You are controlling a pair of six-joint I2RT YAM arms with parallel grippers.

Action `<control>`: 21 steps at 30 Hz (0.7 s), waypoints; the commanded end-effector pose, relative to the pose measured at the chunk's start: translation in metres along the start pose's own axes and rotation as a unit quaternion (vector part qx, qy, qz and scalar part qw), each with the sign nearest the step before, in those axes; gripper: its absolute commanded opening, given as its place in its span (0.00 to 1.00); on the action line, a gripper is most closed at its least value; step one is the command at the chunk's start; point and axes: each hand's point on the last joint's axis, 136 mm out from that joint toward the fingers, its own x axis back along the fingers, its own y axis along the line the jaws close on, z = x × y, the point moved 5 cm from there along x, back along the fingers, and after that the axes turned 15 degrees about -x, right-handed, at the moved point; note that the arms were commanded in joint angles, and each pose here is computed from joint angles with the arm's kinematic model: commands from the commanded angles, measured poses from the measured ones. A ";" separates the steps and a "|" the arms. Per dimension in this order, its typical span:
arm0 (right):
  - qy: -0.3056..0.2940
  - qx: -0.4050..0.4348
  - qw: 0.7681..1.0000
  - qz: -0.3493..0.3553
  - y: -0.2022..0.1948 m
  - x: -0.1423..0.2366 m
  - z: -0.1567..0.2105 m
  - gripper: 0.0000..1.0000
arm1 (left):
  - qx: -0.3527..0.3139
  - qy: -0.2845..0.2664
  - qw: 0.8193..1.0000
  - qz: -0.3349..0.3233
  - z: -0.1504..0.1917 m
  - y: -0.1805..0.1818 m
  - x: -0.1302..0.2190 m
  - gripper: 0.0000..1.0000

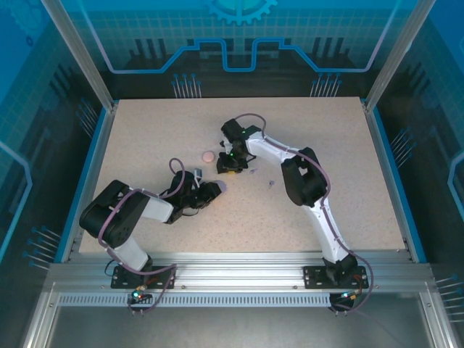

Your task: Insert wireless bluetooth earbuds into charging case

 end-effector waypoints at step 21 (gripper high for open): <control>0.079 0.094 0.991 0.049 -0.007 -0.016 0.058 0.29 | -0.004 -0.008 1.000 0.000 0.000 -0.003 0.003 0.34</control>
